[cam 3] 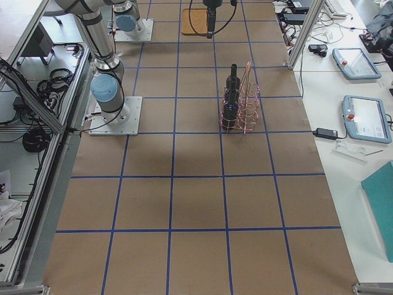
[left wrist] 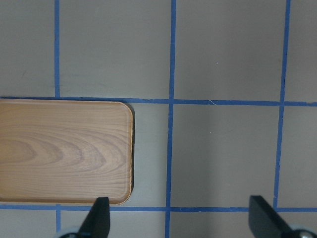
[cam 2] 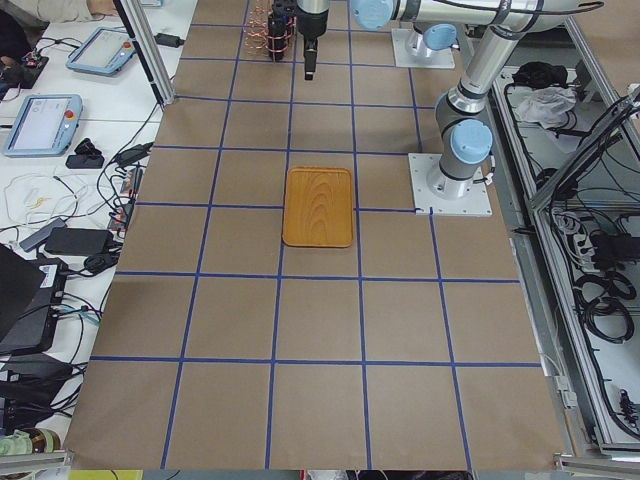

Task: Take wine from basket and place on tray
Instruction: 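Lower the right gripper over the middle wine bottle in the copper rack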

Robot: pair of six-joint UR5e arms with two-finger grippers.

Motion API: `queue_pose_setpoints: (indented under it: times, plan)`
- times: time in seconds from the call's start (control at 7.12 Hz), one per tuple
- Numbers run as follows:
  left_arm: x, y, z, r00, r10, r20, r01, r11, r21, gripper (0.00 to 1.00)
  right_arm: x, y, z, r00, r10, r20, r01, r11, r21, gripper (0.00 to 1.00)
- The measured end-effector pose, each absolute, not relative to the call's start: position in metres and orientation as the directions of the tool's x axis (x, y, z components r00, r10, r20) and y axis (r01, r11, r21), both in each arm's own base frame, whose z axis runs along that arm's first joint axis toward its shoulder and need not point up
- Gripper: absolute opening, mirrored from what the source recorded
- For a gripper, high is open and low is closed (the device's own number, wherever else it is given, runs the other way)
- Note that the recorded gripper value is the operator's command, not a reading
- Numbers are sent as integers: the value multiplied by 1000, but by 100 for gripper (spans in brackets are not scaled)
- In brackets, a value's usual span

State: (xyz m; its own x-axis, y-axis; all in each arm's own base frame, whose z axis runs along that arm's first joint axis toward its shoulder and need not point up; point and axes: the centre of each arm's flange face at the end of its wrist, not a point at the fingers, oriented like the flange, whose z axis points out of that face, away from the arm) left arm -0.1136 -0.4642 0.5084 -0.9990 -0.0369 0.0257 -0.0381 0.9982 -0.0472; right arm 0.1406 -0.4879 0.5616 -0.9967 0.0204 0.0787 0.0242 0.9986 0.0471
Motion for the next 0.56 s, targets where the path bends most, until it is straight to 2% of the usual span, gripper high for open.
queue_pose_setpoints:
  times: [0.42,0.56]
  plan:
    - [-114,-448,516,-999,-37,18,-37,999,-15,100,140,-491,548,-998,18,60,21,998,54,100]
    - [-114,-444,520,-999,-36,17,-37,999,-13,100,137,-498,540,-998,29,61,30,999,16,100]
